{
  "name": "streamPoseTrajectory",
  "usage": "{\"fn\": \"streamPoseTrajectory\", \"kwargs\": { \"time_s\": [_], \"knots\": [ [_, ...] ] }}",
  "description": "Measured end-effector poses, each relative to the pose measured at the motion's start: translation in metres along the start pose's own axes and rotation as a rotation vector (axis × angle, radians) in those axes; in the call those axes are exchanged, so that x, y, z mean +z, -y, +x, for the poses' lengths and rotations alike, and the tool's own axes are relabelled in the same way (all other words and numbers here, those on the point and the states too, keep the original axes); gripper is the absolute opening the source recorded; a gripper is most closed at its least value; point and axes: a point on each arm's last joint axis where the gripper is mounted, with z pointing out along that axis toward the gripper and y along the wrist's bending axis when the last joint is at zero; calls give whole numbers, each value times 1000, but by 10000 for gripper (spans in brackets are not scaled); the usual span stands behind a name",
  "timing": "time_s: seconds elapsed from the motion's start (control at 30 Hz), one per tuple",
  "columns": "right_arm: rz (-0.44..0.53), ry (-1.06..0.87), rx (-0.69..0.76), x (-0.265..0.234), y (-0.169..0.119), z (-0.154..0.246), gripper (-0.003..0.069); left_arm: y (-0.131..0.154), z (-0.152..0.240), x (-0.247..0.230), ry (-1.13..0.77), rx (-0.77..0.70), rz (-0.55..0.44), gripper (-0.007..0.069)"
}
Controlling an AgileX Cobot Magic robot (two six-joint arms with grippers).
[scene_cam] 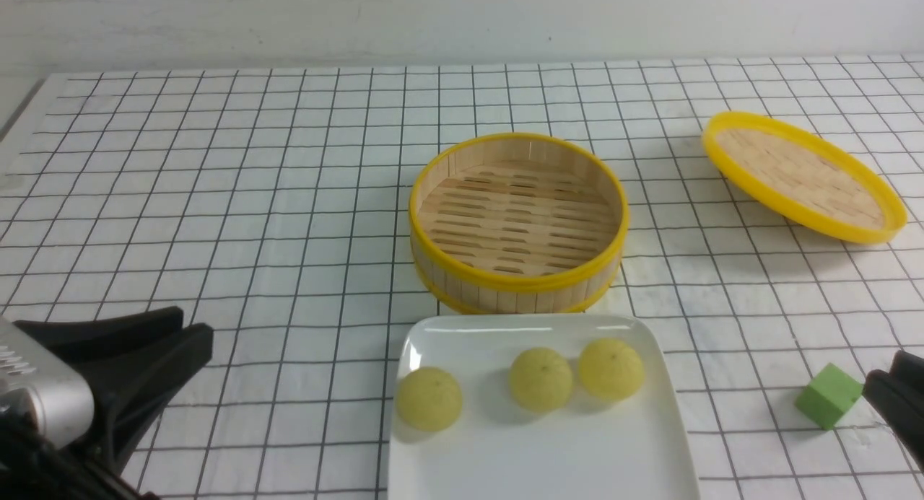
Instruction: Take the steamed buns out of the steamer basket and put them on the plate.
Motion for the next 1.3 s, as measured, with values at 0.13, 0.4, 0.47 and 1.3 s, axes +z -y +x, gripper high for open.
{"fn": "streamPoseTrajectory", "kwargs": {
  "time_s": [0.13, 0.4, 0.47, 1.3],
  "knots": [
    [0, 0, 0, 0, 0, 0, 192, 0, 1, 0, -7, 0, -1, 174],
    [-1, -2, 0, 0, 0, 0, 205, -1, 8, 0, -80, 0, -13, 181],
    [-1, -2, 0, 0, 0, 0, 207, -1, 9, 0, -93, 0, -16, 181],
    [-10, -16, 0, 0, -1, 2, 225, -33, 129, 4, -69, -211, -509, 202]
  ]
}}
